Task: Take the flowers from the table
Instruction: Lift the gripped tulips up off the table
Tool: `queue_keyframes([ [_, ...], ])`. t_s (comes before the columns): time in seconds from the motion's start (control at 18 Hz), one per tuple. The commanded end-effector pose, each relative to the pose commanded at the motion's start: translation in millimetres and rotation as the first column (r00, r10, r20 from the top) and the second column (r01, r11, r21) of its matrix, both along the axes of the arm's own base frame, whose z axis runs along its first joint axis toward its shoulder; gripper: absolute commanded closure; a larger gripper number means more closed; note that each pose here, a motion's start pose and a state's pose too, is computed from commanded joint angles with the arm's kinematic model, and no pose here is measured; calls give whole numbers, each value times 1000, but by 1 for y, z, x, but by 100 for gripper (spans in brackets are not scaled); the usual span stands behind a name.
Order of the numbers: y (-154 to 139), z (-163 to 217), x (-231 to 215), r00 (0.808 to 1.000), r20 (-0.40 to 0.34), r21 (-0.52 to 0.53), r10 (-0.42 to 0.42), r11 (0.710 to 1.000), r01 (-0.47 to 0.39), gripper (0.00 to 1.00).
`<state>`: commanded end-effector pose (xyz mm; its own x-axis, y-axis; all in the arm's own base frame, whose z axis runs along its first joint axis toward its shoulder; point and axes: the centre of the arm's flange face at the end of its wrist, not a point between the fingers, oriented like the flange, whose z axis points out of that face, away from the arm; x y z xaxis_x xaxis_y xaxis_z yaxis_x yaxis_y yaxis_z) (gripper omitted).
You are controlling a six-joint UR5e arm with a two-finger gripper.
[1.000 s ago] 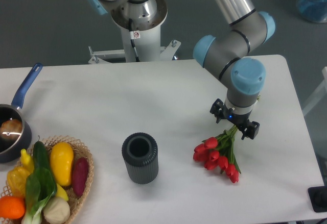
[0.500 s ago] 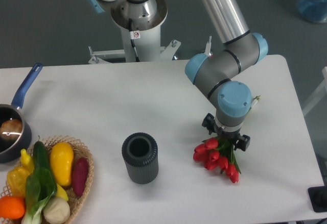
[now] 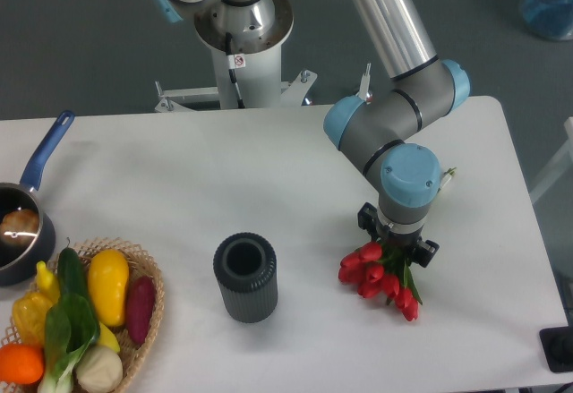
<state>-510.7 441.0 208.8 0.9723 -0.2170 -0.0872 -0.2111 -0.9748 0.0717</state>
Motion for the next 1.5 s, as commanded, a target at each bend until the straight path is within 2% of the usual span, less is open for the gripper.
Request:
queue_keyframes([
  [0.06, 0, 1, 0, 1000, -5, 3, 0, 1000, 0, 95],
  [0.39, -1, 8, -1, 1000, -12, 18, 12, 1000, -11, 96],
  [0.5, 0, 21, -2, 1000, -30, 28, 3, 1000, -2, 100],
  [0.78, -3, 57, -27, 997, -72, 76, 16, 997, -11, 100],
  [0.94, -3, 75, -33, 998, -61, 160, 24, 987, -14, 99],
  [1.0, -5, 90, -36, 996, -78, 176, 30, 984, -16, 99],
  [1.5, -2, 136, -41, 998, -55, 159, 36, 987, -27, 99],
])
